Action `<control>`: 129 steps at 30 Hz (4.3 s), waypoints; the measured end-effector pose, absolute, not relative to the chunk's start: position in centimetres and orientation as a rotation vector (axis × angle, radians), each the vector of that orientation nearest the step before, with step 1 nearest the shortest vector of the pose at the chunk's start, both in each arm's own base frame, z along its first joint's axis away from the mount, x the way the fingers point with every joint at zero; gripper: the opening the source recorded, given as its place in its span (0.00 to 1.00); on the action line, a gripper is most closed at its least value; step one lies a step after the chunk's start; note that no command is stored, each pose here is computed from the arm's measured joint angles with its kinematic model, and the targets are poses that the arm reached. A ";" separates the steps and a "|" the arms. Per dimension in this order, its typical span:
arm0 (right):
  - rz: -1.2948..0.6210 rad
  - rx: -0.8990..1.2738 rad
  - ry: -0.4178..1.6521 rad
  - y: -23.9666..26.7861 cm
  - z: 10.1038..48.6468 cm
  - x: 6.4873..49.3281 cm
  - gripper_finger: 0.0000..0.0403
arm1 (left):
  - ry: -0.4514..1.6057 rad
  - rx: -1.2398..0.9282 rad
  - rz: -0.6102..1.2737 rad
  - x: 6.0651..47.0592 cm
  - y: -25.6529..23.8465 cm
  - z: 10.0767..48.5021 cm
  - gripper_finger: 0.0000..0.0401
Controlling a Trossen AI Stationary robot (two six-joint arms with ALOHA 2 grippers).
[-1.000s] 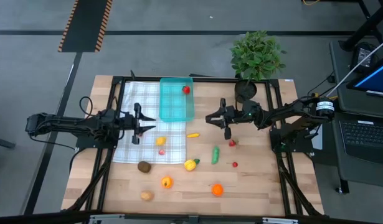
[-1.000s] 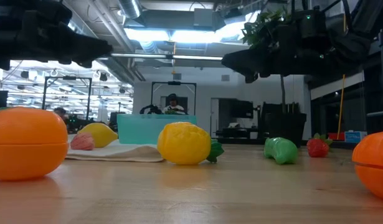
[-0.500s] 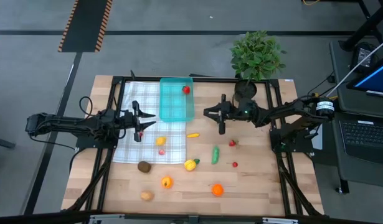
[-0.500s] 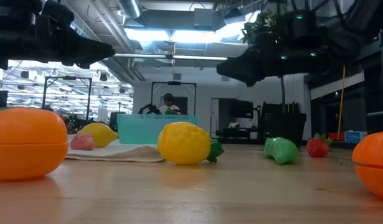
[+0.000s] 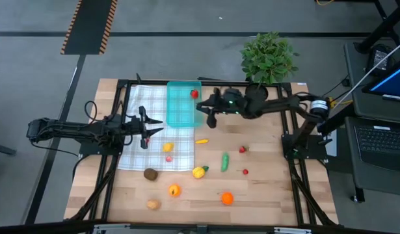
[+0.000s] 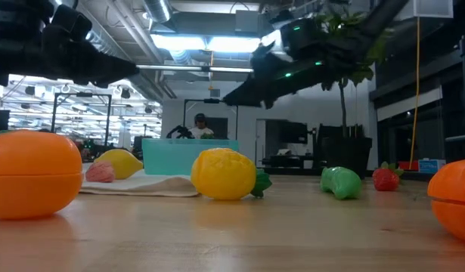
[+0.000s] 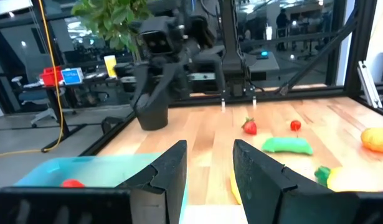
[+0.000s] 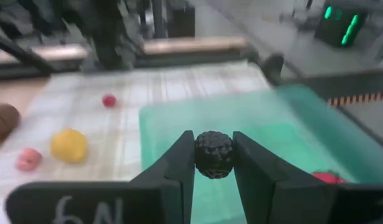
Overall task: Pick and placing Produce into tupperware
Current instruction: Put the blackberry into the blue bin, then put the red strawberry into the blue bin
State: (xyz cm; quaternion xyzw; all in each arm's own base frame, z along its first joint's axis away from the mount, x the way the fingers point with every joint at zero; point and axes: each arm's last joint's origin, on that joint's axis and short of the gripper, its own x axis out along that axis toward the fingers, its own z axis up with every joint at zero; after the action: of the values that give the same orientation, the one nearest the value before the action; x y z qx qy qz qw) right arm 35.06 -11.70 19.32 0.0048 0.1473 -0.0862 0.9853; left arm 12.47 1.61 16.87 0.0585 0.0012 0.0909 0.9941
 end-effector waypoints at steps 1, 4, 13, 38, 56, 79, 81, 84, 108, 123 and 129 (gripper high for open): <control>-0.173 0.007 0.324 -12.1 19.3 35.7 0.23 | 0.006 0.117 0.182 12.5 1.6 16.8 0.31; -0.170 -0.007 0.405 -13.1 19.4 37.4 0.23 | 0.014 0.117 0.182 12.5 1.6 16.8 0.31; -0.196 0.057 0.606 -15.9 20.7 40.4 0.23 | 0.029 0.115 0.181 12.5 1.6 16.6 0.31; -0.267 0.045 0.675 -18.4 19.6 41.6 0.22 | 0.065 0.112 0.179 12.5 1.6 16.3 0.31; -0.320 0.044 0.710 -19.8 17.0 41.7 0.30 | 0.065 0.113 0.179 12.5 1.6 16.3 0.31; -0.115 0.090 0.682 -17.9 20.5 39.9 0.46 | 0.066 0.115 0.180 12.5 1.6 16.3 0.31; -0.111 0.077 0.644 -17.5 20.6 39.3 0.46 | 0.065 0.114 0.180 12.5 1.6 16.3 0.31; -0.118 0.053 0.577 -16.7 20.9 37.8 0.46 | 0.066 0.114 0.180 12.5 1.6 16.3 0.31; -0.100 -0.095 0.214 -7.4 22.3 20.7 0.46 | 0.064 0.109 0.180 12.5 1.6 16.3 0.31; 0.089 -0.033 0.221 -5.0 21.5 19.2 0.46 | 0.038 0.084 0.105 12.5 1.4 16.5 0.31; 0.154 0.099 0.262 -4.4 21.1 19.1 0.46 | 0.033 0.082 0.011 12.5 1.1 16.5 0.31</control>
State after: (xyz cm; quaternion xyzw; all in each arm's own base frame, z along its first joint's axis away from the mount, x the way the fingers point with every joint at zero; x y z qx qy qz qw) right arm 19.15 -4.43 21.12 0.0491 0.1304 0.0766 0.9873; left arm 12.51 1.12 16.47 0.0409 0.0165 0.0054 0.9990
